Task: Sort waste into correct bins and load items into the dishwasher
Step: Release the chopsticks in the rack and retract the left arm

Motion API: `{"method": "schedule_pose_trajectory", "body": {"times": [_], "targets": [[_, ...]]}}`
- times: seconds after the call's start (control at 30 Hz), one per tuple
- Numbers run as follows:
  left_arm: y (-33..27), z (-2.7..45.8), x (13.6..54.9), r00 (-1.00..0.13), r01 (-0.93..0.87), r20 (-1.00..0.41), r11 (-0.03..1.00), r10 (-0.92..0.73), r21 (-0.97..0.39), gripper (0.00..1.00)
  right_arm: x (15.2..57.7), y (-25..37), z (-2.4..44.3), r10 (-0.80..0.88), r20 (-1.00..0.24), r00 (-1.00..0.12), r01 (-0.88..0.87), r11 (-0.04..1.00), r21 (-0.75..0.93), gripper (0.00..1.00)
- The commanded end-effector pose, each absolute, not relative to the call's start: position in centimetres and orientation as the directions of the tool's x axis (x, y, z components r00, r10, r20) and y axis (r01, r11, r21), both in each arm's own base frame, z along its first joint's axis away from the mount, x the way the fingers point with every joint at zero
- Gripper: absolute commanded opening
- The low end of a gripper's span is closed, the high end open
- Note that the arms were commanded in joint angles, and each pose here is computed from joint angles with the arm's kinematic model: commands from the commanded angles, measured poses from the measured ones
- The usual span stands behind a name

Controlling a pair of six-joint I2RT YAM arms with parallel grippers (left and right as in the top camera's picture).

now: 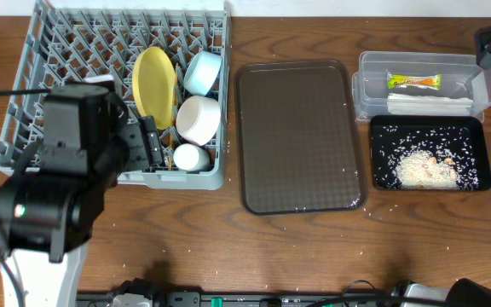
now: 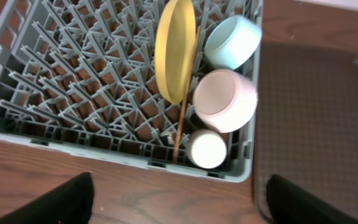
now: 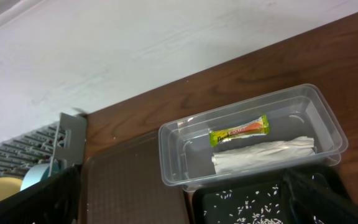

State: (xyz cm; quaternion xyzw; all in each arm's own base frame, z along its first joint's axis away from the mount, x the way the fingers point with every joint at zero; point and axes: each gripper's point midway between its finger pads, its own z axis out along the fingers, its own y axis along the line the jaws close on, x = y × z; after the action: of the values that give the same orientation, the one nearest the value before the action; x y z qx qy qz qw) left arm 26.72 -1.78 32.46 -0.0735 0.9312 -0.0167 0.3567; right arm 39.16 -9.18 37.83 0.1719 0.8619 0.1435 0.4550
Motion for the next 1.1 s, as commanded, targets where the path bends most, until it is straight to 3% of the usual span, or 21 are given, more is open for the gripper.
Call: {"method": "schedule_pose_trajectory", "body": {"times": [0.0,0.3,0.57,1.07], "targets": [[-1.7,33.4,25.8,-0.709,-0.127,-0.685,0.986,-0.164,-0.105,0.91,39.1,-9.5,37.8,0.442,-0.728,-0.524,0.176,0.892,0.415,0.99],[-1.7,33.5,25.6,-0.694,-0.125,-0.702,0.987,-0.163,-0.105,0.91,39.1,-9.5,37.8,0.442,-0.728,-0.524,0.176,0.892,0.415,0.99],[0.5,33.3,26.1,-0.461,-0.168,-0.861,0.974,-0.214,-0.152,0.92,39.1,-9.5,37.8,0.442,-0.728,-0.524,0.176,0.892,0.415,0.99],[3.7,22.5,24.5,-0.04,-0.197,-0.967,0.951,-0.252,-0.24,0.92,39.1,-9.5,37.8,0.442,-0.728,-0.524,0.176,0.892,0.415,0.99]]}}
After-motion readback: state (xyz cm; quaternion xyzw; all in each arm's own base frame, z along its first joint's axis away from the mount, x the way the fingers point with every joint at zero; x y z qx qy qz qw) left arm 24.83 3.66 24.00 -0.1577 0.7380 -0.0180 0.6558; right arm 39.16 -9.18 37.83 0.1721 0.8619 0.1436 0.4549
